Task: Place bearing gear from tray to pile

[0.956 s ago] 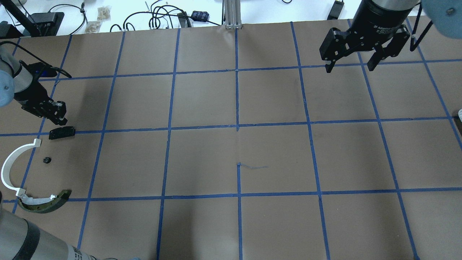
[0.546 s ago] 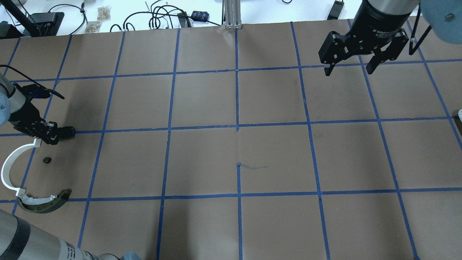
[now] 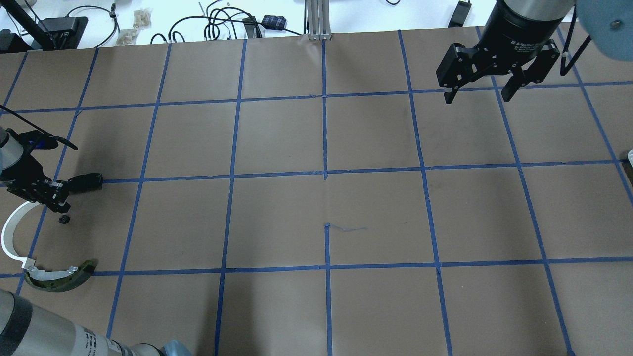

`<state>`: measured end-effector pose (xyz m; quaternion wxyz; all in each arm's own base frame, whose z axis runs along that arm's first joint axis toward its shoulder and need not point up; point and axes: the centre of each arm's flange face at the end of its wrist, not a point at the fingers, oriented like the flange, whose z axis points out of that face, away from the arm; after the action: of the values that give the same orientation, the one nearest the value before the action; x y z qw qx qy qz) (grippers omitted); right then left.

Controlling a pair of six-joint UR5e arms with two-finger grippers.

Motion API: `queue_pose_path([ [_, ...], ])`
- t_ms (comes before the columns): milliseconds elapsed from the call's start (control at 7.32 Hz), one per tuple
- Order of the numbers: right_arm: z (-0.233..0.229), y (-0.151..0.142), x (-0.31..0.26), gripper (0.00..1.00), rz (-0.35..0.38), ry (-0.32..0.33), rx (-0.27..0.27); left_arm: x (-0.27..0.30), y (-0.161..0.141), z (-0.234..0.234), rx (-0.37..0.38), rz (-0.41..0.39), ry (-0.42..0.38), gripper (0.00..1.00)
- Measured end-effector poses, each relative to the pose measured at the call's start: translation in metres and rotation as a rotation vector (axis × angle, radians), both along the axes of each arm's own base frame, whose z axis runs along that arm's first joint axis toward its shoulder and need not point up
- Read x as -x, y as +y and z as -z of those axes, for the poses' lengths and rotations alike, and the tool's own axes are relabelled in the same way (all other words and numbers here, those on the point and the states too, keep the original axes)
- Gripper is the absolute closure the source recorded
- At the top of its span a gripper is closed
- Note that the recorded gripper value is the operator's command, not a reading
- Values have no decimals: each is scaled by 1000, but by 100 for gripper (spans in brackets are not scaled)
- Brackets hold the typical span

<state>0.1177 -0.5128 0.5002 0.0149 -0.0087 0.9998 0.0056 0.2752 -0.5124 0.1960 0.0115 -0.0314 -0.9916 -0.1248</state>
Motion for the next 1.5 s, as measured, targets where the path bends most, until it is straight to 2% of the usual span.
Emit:
queue_pose_path([
  [273,-1,-1,0,0,-1,2,9,1,1,4,-6,-9,8,97],
  [546,-2,0,2,0,-1,14,13,4,2,7,-12,-11,17,78],
  [683,-4,1,2,0,-1,17,16,4,3,8,-13,-11,18,46],
  [956,-4,1,2,0,0,16,17,5,3,8,-16,-8,22,10],
  [1093,-4,1,2,0,0,15,17,5,4,9,-21,-8,26,0],
  [1503,-4,1,2,0,1,14,17,10,2,0,-26,-5,28,0],
])
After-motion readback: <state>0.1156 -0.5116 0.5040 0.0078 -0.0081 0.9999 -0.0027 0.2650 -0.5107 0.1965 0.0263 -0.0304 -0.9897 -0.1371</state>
